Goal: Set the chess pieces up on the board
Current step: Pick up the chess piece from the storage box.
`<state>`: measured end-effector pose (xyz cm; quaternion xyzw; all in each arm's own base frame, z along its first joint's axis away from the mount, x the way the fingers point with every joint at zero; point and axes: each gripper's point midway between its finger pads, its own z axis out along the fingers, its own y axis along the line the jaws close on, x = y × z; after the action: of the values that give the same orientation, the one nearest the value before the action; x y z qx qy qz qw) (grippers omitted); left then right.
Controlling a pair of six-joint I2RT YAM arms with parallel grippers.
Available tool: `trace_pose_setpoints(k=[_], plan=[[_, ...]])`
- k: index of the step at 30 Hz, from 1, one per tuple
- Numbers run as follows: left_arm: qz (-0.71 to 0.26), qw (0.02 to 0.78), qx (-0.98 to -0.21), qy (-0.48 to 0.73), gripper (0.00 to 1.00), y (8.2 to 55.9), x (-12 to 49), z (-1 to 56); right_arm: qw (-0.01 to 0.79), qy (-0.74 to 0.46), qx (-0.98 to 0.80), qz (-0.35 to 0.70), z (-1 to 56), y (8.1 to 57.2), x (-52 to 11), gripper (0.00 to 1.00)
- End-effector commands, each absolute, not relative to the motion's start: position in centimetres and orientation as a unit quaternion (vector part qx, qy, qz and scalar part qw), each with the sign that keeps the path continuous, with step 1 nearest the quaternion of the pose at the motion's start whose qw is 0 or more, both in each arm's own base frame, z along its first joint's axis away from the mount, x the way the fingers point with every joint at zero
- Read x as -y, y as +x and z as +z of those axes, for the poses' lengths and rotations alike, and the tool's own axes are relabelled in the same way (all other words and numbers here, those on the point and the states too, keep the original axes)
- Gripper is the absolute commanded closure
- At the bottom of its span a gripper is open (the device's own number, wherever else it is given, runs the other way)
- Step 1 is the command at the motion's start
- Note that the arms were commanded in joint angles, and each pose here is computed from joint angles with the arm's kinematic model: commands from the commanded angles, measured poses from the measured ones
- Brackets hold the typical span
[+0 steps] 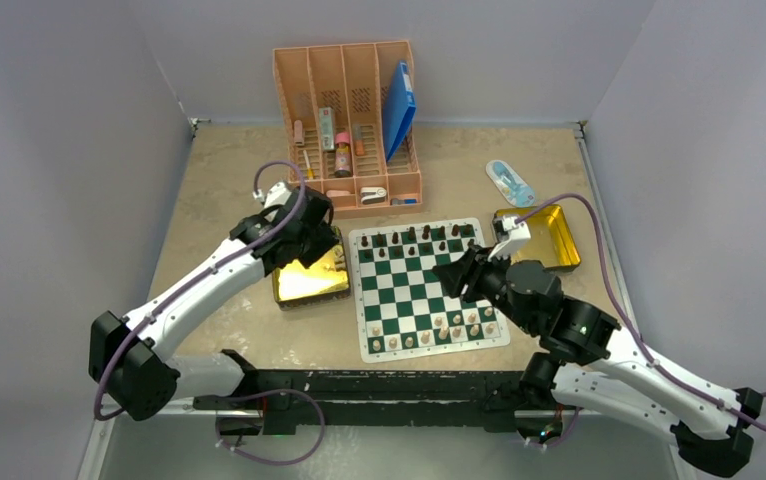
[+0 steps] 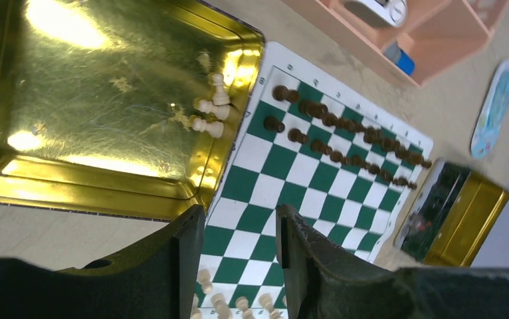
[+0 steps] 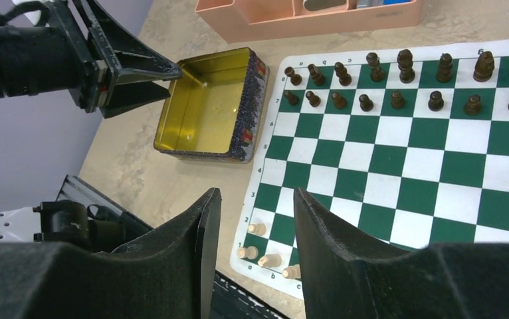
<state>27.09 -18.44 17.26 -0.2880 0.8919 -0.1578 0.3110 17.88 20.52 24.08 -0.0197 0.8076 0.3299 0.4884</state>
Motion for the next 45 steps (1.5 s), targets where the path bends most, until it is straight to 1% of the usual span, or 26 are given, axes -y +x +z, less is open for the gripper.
trace_pose_setpoints(k=[1, 3, 8, 12, 15, 19, 24, 32, 39, 45], plan=[[-0.151, 0.283, -0.846, -0.426, 0.57, 28.0, 16.4, 17.2, 0.516, -0.016, -0.782, 0.35, 26.2, 18.0, -20.3, 0.54], [-0.146, 0.267, -0.832, -0.465, 0.58, 28.1, 16.0, 16.4, 0.52, -0.021, -0.775, 0.358, 26.4, 17.8, -20.3, 0.55], [-0.148, 0.212, -0.797, -0.546, 0.64, 28.3, 15.8, 14.1, 0.521, -0.028, -0.773, 0.361, 26.6, 17.6, -20.3, 0.57], [-0.136, 0.168, -0.778, -0.59, 0.68, 28.2, 15.9, 12.4, 0.515, -0.029, -0.78, 0.354, 25.9, 17.8, -20.6, 0.57], [-0.136, 0.156, -0.767, -0.607, 0.72, 28.3, 15.9, 11.2, 0.514, -0.028, -0.784, 0.346, 25.6, 18.1, -20.7, 0.58], [-0.152, 0.159, -0.765, -0.606, 0.74, 29.3, 16.1, 9.9, 0.511, -0.035, -0.786, 0.347, 25.5, 18.0, -20.9, 0.59], [-0.145, 0.147, -0.766, -0.608, 0.75, 30.4, 16.2, 8.2, 0.508, -0.034, -0.788, 0.345, 25.1, 18.1, -21.1, 0.59], [-0.162, 0.164, -0.773, -0.592, 0.76, 32.3, 16.9, 7.7, 0.505, -0.035, -0.793, 0.339, 24.9, 18.2, -21.1, 0.6], [-0.155, 0.147, -0.775, -0.595, 0.74, 32.0, 17.2, 6.6, 0.506, -0.035, -0.792, 0.339, 24.8, 18.2, -21.1, 0.6], [-0.146, 0.126, -0.774, -0.604, 0.7, 31.6, 17.5, 5.7, 0.508, -0.037, -0.79, 0.341, 25.0, 18.2, -21.1, 0.61]])
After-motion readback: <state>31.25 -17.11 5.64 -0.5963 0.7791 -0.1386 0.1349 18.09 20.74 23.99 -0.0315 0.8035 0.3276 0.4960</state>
